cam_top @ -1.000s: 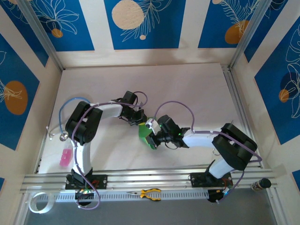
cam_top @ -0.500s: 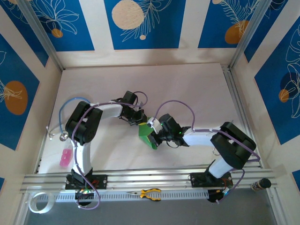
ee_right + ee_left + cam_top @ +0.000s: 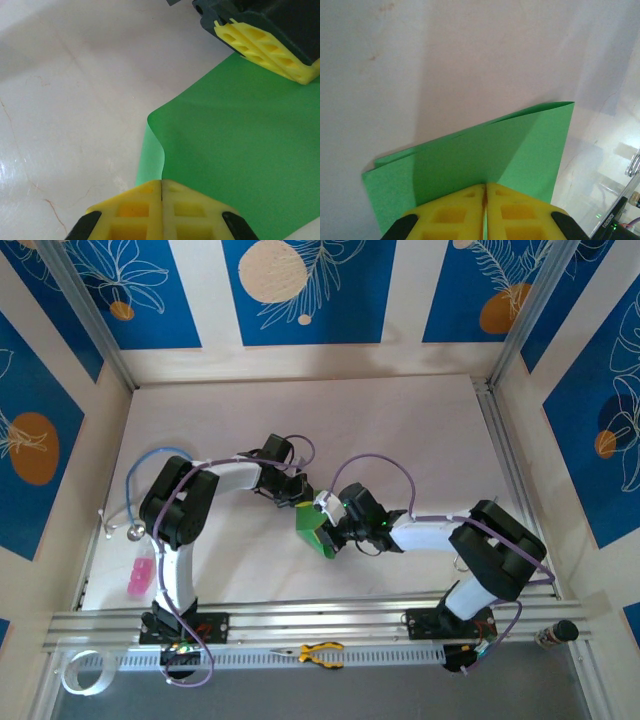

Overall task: Fold a paper plane with a square sheet of paper (pick it up from the middle)
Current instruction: Third fold the triangle at the center of the table.

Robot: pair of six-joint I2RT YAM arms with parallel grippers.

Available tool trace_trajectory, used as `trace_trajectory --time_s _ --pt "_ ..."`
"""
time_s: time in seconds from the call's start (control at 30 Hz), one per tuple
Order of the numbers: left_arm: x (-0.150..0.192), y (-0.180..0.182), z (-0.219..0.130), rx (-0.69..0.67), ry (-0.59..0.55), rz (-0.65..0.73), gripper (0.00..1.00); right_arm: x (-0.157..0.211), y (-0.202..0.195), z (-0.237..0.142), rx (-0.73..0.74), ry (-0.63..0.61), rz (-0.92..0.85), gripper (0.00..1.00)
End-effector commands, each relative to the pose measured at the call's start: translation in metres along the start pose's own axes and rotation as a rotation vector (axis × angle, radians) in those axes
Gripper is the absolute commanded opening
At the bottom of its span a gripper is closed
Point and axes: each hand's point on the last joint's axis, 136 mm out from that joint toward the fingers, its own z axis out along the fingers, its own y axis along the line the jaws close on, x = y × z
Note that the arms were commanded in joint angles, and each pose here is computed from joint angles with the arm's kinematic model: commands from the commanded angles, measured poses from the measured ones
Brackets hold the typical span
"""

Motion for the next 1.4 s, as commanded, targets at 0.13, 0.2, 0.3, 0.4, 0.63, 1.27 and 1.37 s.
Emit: trace_trajectory --time_s 0.13,0.2,0.3,0.4,0.63,1.27,1.37 --pt "0.011 0.02 0.007 -0.088 0.031 -0.015 0.11 -0.001 -0.004 0.002 0.005 -0.001 -0.008 0.0" --pt "0.012 0.021 0.007 -0.089 0.035 -0.016 0.11 -0.001 -0.005 0.002 0.004 0.0 -0.011 0.0" --pt "0.012 0.021 0.007 -0.091 0.034 -0.015 0.11 -0.002 -0.007 0.002 0.009 -0.001 -0.011 0.0" --pt "0.011 0.022 0.008 -0.094 0.036 -0.016 0.11 -0.003 -0.009 0.001 0.013 0.0 -0.013 0.0" --pt "0.012 0.024 0.01 -0.098 0.042 -0.017 0.11 -0.004 -0.012 0.001 0.015 -0.003 -0.012 0.0" --pt "0.011 0.023 0.01 -0.095 0.045 -0.017 0.11 -0.003 -0.03 0.007 0.075 0.001 0.01 0.0" --pt "0.011 0.023 0.01 -0.095 0.044 -0.016 0.1 -0.003 -0.031 0.007 0.082 0.004 0.01 0.0"
